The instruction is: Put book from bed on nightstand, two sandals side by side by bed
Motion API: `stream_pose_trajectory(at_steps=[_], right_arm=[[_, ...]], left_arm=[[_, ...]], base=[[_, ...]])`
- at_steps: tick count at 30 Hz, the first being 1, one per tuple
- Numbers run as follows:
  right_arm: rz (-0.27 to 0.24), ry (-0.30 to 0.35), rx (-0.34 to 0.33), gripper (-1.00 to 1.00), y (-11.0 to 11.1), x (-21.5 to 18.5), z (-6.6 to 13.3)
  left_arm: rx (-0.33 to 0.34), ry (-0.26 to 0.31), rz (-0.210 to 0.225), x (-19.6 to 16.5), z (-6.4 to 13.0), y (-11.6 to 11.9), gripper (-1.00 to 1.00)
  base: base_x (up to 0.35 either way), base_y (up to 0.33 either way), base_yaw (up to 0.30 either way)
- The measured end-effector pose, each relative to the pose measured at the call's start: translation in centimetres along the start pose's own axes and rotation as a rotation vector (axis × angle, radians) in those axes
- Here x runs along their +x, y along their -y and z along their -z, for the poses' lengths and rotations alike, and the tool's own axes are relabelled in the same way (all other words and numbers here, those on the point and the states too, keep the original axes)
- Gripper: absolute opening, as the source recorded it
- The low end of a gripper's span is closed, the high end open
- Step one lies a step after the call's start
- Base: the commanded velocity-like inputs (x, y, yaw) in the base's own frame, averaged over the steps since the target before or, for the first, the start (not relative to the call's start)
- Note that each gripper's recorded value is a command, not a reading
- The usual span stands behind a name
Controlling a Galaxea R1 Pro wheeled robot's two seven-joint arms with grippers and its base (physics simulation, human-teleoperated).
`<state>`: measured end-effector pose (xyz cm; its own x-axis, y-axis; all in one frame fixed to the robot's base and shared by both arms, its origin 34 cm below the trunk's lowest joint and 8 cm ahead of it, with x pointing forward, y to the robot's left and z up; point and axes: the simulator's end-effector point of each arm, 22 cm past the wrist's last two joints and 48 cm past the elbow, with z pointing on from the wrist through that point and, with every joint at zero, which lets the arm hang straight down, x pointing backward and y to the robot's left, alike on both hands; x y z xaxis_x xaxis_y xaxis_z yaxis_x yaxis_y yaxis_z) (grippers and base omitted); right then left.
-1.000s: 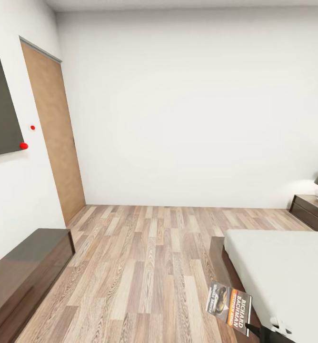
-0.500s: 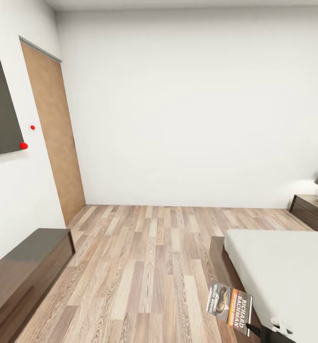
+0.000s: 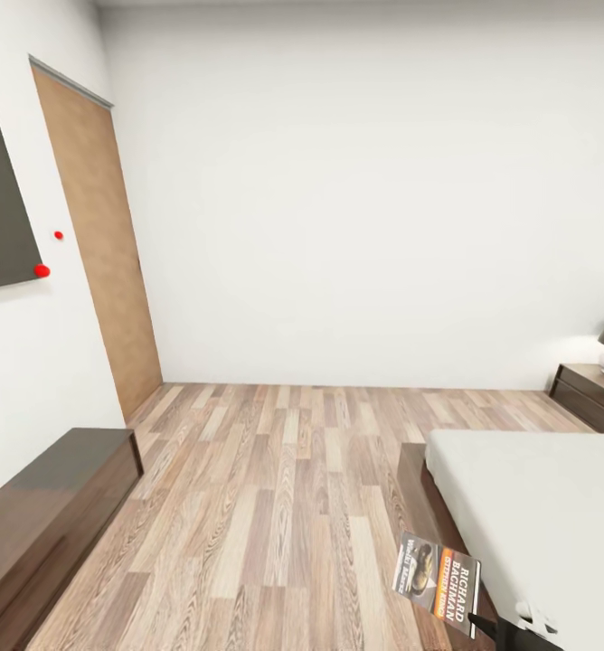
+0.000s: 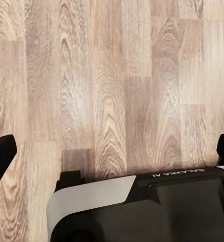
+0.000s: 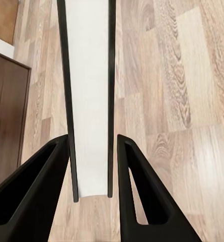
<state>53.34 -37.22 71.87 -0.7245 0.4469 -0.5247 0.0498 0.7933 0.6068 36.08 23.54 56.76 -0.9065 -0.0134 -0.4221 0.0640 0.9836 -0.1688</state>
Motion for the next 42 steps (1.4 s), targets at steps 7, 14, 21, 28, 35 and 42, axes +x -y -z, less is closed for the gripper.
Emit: stream_pose_trajectory(at_steps=[7,14,21,28,35,42], right_arm=[[-0.004,-0.009,0.005,-1.0,0.3,0.4,-0.1],[-0.009,-0.018,0.01,-1.0,0.6,0.8,-0.2],[-0.011,-0.021,0.013,-1.0,0.7,0.9,-0.3],[-0.011,-0.022,0.015,-1.0,0.8,1.0,-0.3],[-0.014,-0.03,0.019,-1.0,1.0,1.4,-0.4],[-0.019,-0.038,0.024,-1.0,1.3,1.7,-0.5]], left_arm=[[0.0,-0.011,0.002,0.4,-0.1,0.0,1.0],[0.0,-0.022,0.004,0.9,-0.1,0.0,1.0],[0.0,-0.026,0.005,1.1,-0.1,0.0,1.0],[0.0,-0.03,0.005,1.2,-0.1,0.0,1.0],[-0.001,-0.039,0.007,1.6,-0.2,-0.1,1.0],[-0.001,-0.05,0.009,2.1,-0.2,-0.1,1.0]], base=[[0.0,0.0,0.0],[0.0,0.0,0.0],[0.0,0.0,0.0],[0.0,0.0,0.0],[0.0,0.0,0.0],[0.0,0.0,0.0]])
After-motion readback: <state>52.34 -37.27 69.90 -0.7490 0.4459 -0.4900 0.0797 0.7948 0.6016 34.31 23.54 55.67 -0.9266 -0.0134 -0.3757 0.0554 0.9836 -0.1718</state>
